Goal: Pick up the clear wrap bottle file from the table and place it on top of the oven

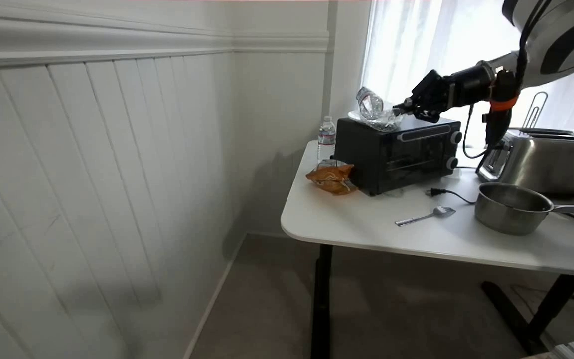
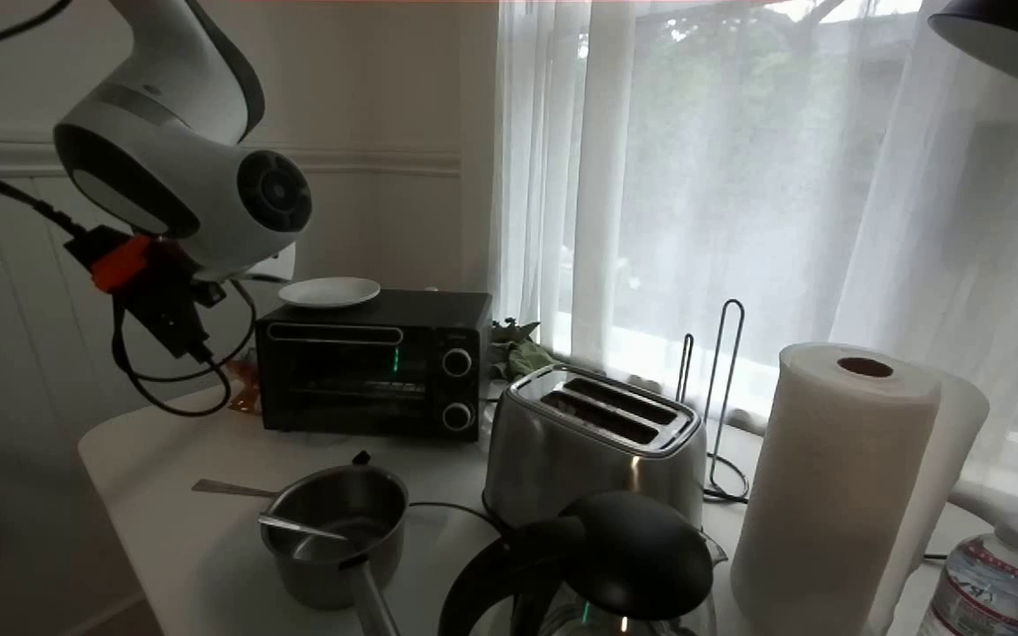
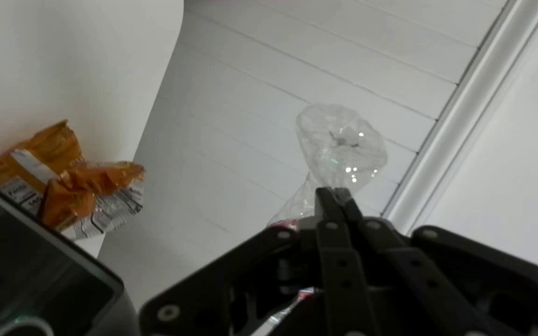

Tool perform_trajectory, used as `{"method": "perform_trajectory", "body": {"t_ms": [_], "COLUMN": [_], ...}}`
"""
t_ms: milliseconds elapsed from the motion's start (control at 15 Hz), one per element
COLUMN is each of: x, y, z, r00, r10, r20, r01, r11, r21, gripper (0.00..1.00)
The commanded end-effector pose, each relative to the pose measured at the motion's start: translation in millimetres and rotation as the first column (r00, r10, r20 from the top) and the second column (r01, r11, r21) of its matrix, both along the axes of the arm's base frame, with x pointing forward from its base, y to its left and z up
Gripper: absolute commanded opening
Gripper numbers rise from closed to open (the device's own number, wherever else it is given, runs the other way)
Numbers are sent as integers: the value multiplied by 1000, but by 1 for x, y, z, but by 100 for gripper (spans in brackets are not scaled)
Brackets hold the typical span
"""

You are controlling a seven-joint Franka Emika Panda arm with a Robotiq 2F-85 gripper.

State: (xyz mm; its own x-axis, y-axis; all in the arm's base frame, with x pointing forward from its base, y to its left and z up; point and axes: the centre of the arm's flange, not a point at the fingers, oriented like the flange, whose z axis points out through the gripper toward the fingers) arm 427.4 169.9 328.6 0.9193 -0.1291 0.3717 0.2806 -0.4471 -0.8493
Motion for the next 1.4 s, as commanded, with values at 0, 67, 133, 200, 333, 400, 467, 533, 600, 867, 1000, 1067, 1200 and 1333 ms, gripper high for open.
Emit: {"method": "perform_trajectory", "body": {"t_ms": [0, 67, 133, 200, 333, 400, 467, 533, 600, 867, 1000, 1067, 1200, 1333], "x": [5, 10, 15, 19, 27, 31, 33, 35, 37, 44, 52, 57, 68, 79], "y": [-24, -32, -40, -46, -55, -58, -61, -64, -68, -89, -96, -99, -102, -103], "z": [40, 46, 50, 54, 59, 61, 65, 68, 71, 74, 72, 71, 67, 63], "r00": [993, 986, 974, 964, 930, 905, 881, 854, 824, 713, 671, 656, 639, 634], "r10": [-121, -169, -225, -262, -365, -425, -474, -520, -566, -700, -740, -754, -768, -771], "r20": [-9, -15, -22, -34, -39, -27, -15, -2, 11, 33, 42, 44, 51, 62], "r01": [121, 168, 224, 260, 359, 416, 463, 507, 551, 667, 695, 703, 710, 711], "r11": [993, 985, 973, 964, 926, 896, 867, 835, 797, 664, 609, 588, 563, 551], "r21": [-14, -27, -49, -57, -114, -154, -183, -216, -247, -338, -382, -399, -423, -437], "gripper": [1, 1, 1, 1, 1, 1, 1, 1, 1, 1, 1, 1, 1, 1]}}
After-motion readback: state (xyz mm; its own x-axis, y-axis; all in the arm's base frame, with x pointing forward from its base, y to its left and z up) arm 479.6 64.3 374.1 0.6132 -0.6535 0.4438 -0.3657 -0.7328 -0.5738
